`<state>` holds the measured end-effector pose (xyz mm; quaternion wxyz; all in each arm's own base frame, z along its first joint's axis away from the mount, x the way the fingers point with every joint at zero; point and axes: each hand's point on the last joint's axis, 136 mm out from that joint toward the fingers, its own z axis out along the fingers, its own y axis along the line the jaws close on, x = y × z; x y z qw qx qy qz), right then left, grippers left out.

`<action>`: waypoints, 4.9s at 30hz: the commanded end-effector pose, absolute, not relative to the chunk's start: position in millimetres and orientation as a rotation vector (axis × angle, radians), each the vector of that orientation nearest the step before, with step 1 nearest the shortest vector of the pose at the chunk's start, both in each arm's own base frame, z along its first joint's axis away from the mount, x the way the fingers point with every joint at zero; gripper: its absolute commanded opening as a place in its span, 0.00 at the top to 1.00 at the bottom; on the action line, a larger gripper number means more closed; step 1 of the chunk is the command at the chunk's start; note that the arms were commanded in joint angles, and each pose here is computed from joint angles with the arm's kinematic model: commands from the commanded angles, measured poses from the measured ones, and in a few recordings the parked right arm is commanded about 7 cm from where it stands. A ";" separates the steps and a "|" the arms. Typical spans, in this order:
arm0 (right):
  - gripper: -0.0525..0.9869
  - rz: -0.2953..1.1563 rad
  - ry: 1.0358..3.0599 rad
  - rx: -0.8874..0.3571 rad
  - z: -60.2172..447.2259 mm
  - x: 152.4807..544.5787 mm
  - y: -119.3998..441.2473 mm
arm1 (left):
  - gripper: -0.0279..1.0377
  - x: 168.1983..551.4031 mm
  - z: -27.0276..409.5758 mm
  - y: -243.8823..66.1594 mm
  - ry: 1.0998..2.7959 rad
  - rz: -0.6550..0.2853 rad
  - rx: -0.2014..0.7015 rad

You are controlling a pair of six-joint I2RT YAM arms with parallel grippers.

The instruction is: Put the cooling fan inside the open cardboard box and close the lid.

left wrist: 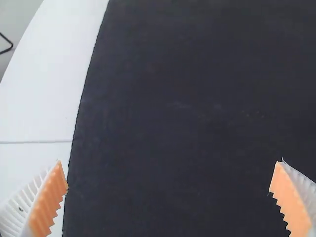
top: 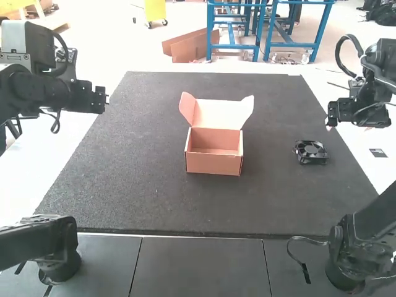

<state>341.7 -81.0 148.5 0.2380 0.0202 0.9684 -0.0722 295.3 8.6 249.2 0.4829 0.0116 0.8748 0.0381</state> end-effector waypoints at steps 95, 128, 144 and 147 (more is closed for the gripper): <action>0.34 -0.088 3.095 0.347 -5.7 392.5 -128.1 | 0.06 305.7 252.9 3.8 2.147 0.115 0.049; 0.96 0.388 2.637 0.486 196.7 346.6 -8.2 | 0.06 294.1 220.2 -15.8 2.224 0.092 0.157; 0.95 0.790 2.695 0.468 241.0 278.1 144.4 | 0.06 293.8 204.9 -26.9 2.232 0.074 0.200; 0.96 0.830 2.723 0.424 237.8 268.3 169.4 | 0.06 293.1 208.5 -28.6 2.218 0.069 0.203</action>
